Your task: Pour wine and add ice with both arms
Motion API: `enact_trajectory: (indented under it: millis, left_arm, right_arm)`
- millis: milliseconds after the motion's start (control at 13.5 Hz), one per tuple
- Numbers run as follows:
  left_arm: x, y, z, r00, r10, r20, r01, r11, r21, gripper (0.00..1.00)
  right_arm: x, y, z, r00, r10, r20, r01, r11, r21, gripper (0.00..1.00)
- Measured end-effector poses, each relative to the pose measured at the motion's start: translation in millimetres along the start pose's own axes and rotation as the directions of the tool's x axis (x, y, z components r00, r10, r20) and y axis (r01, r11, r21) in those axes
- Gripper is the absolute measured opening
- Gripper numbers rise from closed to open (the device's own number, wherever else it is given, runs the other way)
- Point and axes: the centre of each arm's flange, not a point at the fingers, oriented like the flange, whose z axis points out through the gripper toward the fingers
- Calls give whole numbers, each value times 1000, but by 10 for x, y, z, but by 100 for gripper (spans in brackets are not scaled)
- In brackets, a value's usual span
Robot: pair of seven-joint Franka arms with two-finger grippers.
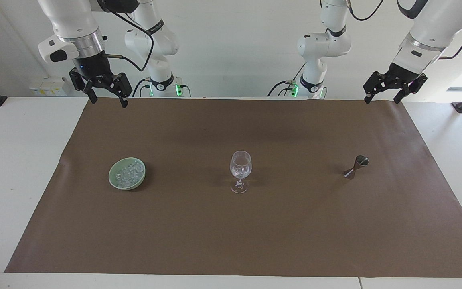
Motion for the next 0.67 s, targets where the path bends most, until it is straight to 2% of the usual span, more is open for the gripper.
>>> enact_trajectory:
  millis: [223, 668]
  left_arm:
    - [0, 0, 0, 1000, 0, 0, 0, 1000, 0, 100]
    - [0, 0, 0, 1000, 0, 0, 0, 1000, 0, 100]
  right_arm:
    - [-45, -128, 63, 999, -26, 22, 26, 1000, -2, 100]
    - [-28, -80, 99, 1000, -17, 22, 17, 1000, -1, 100]
